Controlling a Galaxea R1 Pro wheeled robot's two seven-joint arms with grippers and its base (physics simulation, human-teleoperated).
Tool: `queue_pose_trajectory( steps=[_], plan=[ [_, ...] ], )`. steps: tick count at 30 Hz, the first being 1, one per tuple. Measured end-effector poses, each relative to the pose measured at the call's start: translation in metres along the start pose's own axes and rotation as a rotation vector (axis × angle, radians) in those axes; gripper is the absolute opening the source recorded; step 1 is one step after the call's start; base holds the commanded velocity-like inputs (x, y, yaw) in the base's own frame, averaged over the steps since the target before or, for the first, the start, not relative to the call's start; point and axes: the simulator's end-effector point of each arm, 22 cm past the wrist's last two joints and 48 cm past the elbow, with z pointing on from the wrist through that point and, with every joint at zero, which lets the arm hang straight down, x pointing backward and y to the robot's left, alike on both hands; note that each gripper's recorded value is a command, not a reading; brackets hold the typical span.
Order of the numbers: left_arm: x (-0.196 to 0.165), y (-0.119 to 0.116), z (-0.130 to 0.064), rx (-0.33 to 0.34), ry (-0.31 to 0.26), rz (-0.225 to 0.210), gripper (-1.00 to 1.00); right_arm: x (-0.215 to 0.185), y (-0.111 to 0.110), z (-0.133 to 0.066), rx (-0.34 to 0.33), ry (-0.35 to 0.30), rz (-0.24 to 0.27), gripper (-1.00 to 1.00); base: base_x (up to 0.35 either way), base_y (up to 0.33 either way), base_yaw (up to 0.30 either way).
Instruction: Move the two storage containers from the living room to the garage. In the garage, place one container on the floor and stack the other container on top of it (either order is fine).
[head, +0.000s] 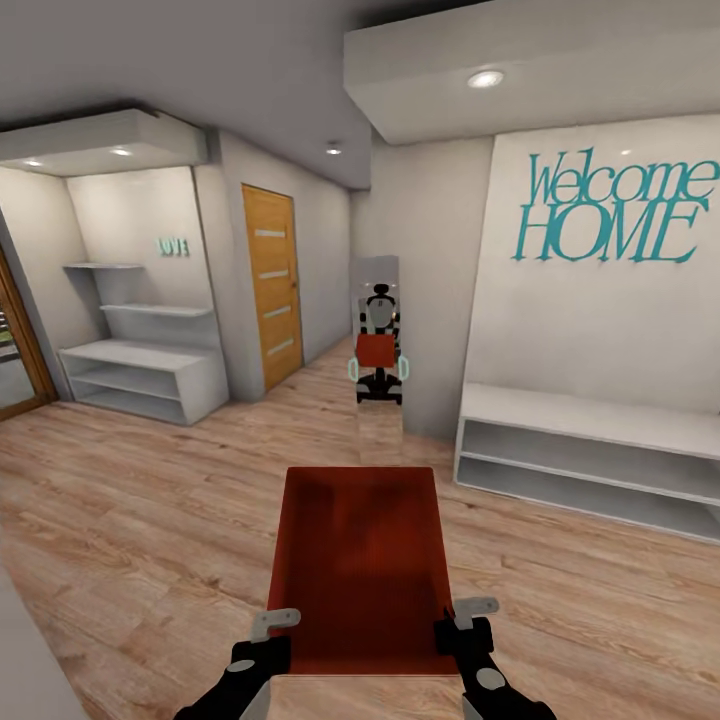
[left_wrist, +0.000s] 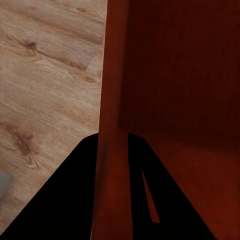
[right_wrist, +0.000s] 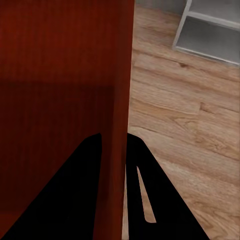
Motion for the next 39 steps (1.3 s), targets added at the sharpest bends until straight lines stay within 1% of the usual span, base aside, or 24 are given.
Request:
queue_pose_trajectory(
  steps=[20, 33, 39],
  plan=[
    [-0.0001, -0.0001, 0.0, 0.0, -0.001, 0.0, -1.0, -0.0002, -0.0001, 0.0, 0.0, -0.001, 0.0, -1.0, 0.321, 0.0, 0.006],
    [-0.0034, 0.0, -0.0014, 0.0, -0.008, -0.001, -1.0, -0.0038, -0.0002, -0.0008, 0.0, -0.008, 0.0, -1.0, 0.321, 0.0, 0.207],
    [-0.0041, 0.0016, -0.0013, 0.003, -0.009, 0.0, -1.0, -0.0047, 0.0015, -0.0012, 0.002, -0.009, 0.0, -1.0, 0.321, 0.0, 0.049]
  ],
)
